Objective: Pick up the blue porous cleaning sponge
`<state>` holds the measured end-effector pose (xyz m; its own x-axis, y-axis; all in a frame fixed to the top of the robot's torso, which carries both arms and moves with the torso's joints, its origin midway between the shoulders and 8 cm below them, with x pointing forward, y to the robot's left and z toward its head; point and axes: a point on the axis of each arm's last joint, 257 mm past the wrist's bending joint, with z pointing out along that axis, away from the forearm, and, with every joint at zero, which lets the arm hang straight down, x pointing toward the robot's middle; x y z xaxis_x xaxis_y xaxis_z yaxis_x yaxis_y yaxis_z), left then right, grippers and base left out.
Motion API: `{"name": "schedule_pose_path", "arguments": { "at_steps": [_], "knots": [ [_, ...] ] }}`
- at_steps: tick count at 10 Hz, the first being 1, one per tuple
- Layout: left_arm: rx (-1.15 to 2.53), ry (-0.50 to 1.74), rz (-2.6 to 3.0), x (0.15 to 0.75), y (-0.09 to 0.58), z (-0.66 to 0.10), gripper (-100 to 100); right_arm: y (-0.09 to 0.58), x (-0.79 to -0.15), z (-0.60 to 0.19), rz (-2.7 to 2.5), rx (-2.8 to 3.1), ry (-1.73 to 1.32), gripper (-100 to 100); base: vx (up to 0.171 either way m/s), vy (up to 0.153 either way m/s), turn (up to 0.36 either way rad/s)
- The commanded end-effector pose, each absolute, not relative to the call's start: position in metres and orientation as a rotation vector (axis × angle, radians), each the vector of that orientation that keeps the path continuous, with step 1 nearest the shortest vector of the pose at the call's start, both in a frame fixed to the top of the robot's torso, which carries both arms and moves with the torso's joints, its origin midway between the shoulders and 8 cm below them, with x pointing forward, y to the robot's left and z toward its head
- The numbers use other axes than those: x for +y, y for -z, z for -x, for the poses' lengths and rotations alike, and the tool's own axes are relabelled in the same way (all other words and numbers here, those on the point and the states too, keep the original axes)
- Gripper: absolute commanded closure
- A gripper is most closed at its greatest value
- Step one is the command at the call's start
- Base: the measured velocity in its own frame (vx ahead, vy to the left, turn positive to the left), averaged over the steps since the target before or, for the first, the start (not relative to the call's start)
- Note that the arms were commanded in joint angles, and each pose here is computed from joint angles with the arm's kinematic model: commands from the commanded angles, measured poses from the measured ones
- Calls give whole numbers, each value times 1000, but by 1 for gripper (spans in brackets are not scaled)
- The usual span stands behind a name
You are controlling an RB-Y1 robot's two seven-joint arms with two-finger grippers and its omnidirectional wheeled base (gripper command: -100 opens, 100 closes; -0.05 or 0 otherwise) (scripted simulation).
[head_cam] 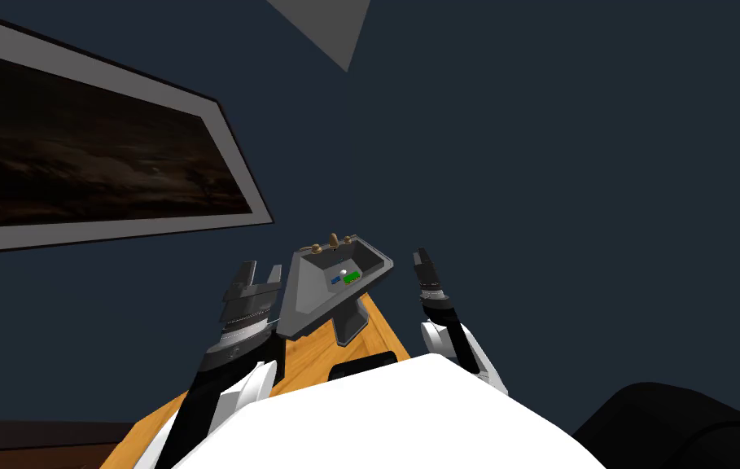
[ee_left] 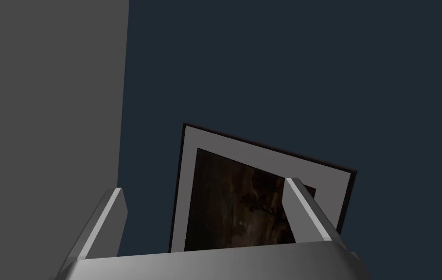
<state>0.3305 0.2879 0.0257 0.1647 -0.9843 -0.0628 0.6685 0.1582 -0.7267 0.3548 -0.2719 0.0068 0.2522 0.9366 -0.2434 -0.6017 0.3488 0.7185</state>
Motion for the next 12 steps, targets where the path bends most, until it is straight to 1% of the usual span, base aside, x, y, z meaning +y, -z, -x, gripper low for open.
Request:
{"name": "schedule_pose_path", "arguments": {
  "at_steps": [1,7,10,12],
  "knots": [
    [643,1308,626,285,-23,-336,-100,-7,-272,-355,-548,729,-1120,0,2,-2,-47],
    [750,1411,729,274,8,-390,-100,-7,-272,-355,-548,729,-1120,0,13,-1,-86],
    [774,1430,773,272,18,-405,-100,-7,-272,-355,-548,729,-1120,0,8,-7,-41],
    [811,1478,856,265,37,-433,-100,-7,-272,-355,-548,729,-1120,0,3,-16,-84]
  ]
}}
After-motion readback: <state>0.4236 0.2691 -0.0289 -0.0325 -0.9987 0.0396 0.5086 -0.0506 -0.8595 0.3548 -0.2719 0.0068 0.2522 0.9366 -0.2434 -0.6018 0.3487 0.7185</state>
